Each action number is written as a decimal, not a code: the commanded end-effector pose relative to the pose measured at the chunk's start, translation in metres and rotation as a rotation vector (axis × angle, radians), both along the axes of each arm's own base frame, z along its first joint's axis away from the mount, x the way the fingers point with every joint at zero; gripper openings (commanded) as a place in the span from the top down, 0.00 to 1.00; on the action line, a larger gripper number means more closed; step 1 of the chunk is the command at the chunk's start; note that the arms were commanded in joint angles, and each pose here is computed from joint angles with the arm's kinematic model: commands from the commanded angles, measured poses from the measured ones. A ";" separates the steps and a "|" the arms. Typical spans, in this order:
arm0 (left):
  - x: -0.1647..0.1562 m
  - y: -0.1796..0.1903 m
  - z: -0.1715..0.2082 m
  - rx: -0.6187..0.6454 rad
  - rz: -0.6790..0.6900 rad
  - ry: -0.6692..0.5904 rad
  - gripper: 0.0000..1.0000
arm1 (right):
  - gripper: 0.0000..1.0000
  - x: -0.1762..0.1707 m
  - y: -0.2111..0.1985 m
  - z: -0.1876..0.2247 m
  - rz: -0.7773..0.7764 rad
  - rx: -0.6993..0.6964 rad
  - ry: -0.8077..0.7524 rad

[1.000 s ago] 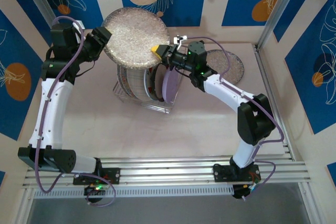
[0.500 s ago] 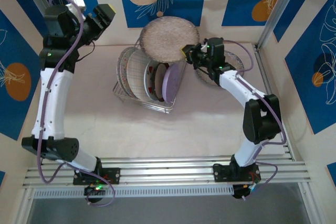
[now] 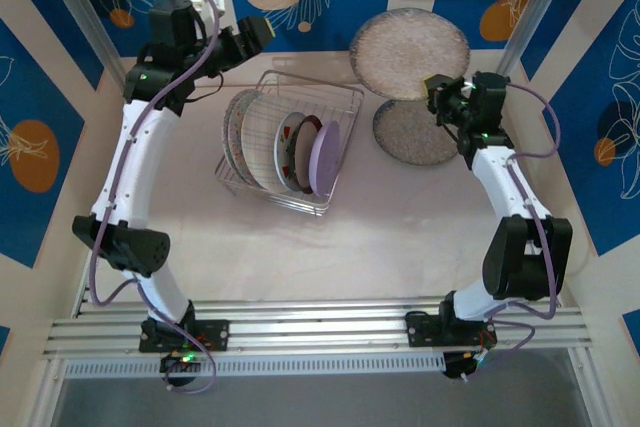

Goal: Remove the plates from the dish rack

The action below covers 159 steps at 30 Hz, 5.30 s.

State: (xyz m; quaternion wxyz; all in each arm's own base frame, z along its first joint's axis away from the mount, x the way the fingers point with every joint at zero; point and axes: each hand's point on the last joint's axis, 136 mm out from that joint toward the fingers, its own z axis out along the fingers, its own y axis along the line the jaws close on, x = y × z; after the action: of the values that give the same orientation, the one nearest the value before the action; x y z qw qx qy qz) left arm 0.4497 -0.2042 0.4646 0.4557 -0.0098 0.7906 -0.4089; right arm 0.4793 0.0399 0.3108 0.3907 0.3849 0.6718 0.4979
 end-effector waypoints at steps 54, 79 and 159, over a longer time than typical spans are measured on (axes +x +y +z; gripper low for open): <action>-0.109 -0.095 -0.021 0.141 -0.220 -0.150 0.10 | 1.00 -0.002 -0.070 -0.105 -0.048 -0.060 -0.057; -0.131 -0.093 -0.018 0.177 -0.242 -0.149 0.10 | 1.00 0.013 -0.071 -0.149 -0.005 -0.033 0.033; -0.132 -0.049 0.002 0.322 -0.075 -0.223 0.09 | 0.61 -0.015 -0.077 -0.241 0.022 0.021 0.782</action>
State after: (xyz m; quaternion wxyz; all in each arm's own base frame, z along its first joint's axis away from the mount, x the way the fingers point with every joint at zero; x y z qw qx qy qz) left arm 0.3218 -0.2528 0.4535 0.5083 0.1353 0.7998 -0.2892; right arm 0.4585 -0.0396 0.0639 0.1028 0.5497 0.7657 0.3176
